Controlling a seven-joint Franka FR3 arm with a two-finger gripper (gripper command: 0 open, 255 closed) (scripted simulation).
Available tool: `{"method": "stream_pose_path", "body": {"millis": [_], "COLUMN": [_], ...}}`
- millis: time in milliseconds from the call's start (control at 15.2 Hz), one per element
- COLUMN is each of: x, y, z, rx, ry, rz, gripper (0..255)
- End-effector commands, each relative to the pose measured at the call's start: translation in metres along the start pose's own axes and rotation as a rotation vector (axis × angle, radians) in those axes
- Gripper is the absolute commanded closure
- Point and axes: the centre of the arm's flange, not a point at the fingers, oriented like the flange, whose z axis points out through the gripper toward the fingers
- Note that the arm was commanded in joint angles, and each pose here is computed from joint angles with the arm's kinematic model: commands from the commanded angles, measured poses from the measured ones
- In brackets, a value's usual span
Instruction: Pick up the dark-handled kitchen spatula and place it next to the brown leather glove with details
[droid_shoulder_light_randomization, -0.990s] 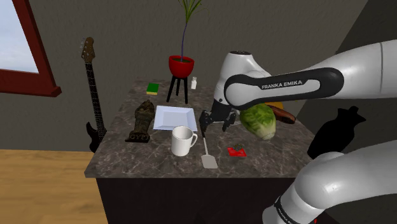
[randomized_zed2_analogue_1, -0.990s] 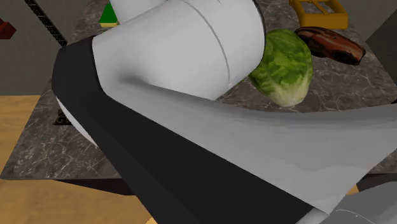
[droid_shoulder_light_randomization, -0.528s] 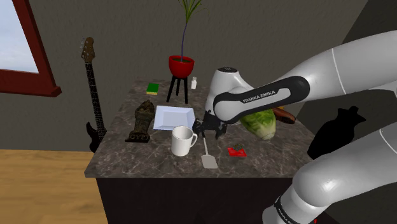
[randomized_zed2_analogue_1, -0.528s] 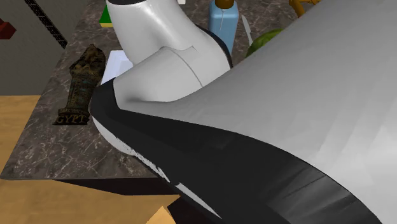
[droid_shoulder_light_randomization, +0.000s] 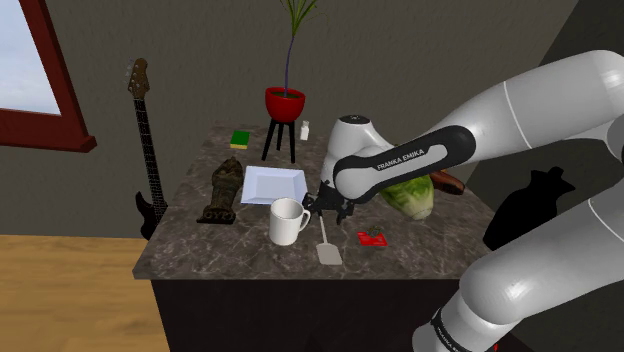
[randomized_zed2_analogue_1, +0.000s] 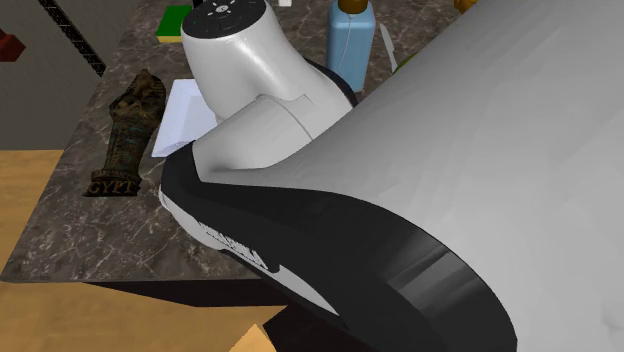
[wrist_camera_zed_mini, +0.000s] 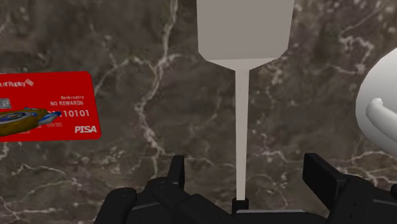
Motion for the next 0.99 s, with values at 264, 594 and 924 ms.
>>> {"method": "stream_pose_path", "body": {"millis": [264, 594, 924], "x": [0.0000, 0.0000, 0.0003], "y": [0.0000, 0.0000, -0.0001], "z": [0.0002, 0.0002, -0.0050], "rx": [0.000, 0.000, 0.000], "ry": [0.000, 0.000, 0.000], "rz": [0.000, 0.000, 0.000], "gripper": [255, 255, 255]}}
